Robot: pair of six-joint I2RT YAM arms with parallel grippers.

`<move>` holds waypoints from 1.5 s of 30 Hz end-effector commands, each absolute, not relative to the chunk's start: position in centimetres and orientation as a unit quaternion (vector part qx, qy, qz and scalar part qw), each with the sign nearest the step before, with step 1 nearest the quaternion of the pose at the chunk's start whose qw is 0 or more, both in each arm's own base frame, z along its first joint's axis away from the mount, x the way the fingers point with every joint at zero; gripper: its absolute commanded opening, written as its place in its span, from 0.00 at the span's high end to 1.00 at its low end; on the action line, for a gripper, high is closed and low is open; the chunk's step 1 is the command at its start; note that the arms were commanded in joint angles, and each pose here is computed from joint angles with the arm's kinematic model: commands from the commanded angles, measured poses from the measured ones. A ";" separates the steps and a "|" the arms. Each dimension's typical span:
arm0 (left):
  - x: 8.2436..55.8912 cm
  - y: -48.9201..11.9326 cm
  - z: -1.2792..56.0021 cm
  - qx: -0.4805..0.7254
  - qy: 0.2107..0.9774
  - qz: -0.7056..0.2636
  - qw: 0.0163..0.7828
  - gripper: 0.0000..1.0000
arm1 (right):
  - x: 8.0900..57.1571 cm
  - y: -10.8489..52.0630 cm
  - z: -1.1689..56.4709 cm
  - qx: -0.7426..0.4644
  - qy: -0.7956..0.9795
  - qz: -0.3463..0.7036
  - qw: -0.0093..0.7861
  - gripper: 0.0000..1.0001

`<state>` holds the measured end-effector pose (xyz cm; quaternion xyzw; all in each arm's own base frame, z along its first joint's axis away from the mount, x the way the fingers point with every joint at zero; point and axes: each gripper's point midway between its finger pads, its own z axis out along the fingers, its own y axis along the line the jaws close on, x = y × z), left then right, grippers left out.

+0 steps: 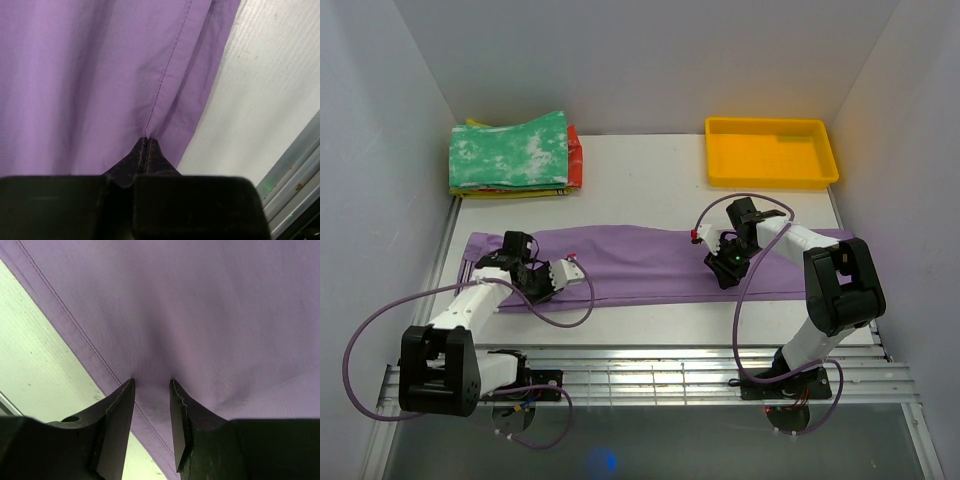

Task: Fold and stack the trousers
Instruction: Fold the trousers

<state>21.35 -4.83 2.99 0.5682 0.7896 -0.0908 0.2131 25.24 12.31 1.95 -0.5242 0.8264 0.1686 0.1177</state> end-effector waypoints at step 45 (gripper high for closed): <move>43.2 9.9 17.1 0.084 0.923 -0.213 0.310 0.18 | 32.4 30.0 15.0 -0.423 0.754 0.384 0.323 0.18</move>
